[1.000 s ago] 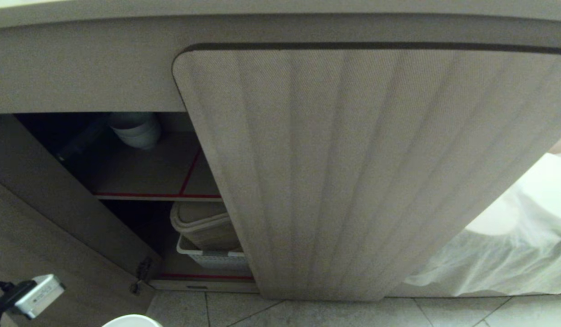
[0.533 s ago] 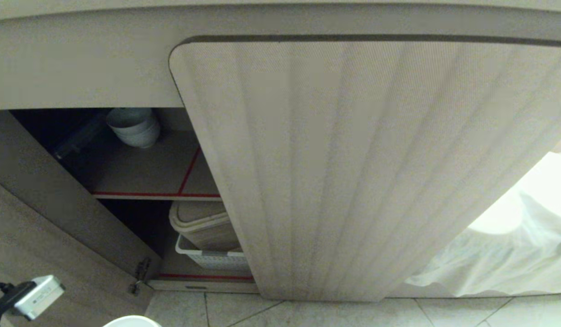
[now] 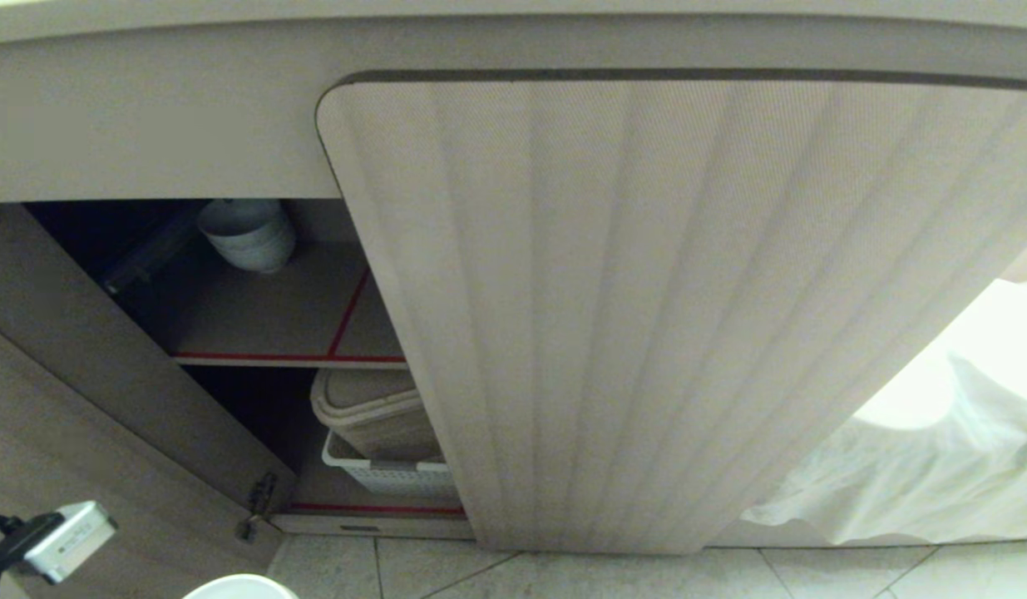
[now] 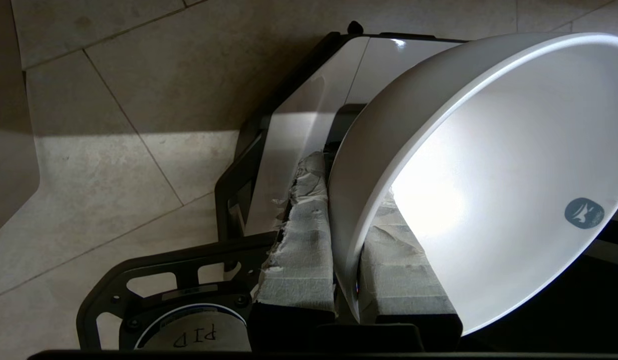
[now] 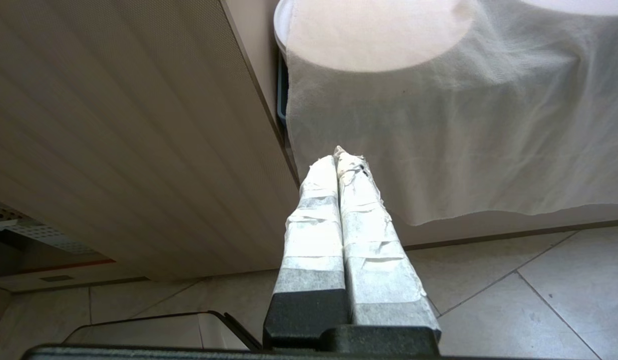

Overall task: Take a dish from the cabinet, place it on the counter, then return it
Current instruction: Put it back into the cabinet

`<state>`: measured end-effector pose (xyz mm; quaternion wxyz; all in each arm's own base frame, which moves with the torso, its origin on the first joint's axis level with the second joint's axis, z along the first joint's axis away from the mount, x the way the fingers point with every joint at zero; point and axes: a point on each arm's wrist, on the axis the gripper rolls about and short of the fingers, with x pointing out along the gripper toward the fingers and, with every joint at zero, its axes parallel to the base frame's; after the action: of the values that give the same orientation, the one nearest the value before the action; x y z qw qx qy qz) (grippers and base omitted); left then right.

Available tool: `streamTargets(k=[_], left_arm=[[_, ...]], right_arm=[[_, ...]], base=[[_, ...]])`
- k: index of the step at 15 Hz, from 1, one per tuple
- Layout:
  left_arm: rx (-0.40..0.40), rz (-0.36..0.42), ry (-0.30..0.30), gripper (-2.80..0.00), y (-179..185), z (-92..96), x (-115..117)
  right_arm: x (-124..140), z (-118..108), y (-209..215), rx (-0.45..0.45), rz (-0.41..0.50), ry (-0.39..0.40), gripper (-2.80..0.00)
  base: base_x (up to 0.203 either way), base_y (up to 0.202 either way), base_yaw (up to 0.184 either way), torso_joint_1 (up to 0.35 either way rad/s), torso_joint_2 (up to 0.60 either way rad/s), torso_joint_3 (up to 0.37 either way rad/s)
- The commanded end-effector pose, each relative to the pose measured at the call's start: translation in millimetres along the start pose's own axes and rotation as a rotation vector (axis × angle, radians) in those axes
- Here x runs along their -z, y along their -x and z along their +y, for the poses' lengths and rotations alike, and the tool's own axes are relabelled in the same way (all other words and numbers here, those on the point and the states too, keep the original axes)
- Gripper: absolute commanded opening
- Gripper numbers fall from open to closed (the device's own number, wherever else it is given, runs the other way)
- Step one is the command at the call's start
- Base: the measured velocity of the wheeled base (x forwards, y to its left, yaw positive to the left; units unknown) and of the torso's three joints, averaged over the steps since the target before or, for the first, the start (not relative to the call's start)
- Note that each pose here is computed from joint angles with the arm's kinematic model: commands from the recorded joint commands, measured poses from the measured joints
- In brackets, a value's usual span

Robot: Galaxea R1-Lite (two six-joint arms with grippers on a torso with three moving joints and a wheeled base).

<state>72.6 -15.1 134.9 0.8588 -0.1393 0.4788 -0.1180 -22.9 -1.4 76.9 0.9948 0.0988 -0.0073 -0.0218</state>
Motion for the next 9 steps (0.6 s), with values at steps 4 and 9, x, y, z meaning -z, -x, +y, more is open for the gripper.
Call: streamTargets(k=[4,9], left_arm=[[0.007,-0.021,0.001,-2.80,3.4,-1.5,-3.2],[0.010,-0.067,0.061,-2.80,9.9,-3.8,-11.6]], right_arm=[[0.0,0.0,0.0,0.001,-0.001,0.000,-2.80],[0.0,0.0,0.0,0.001,-0.001,0.000,-2.80]], base=[[0.000,0.000,0.000,0.000,0.00,0.000],[0.000,0.000,0.000,0.000,0.00,0.000]])
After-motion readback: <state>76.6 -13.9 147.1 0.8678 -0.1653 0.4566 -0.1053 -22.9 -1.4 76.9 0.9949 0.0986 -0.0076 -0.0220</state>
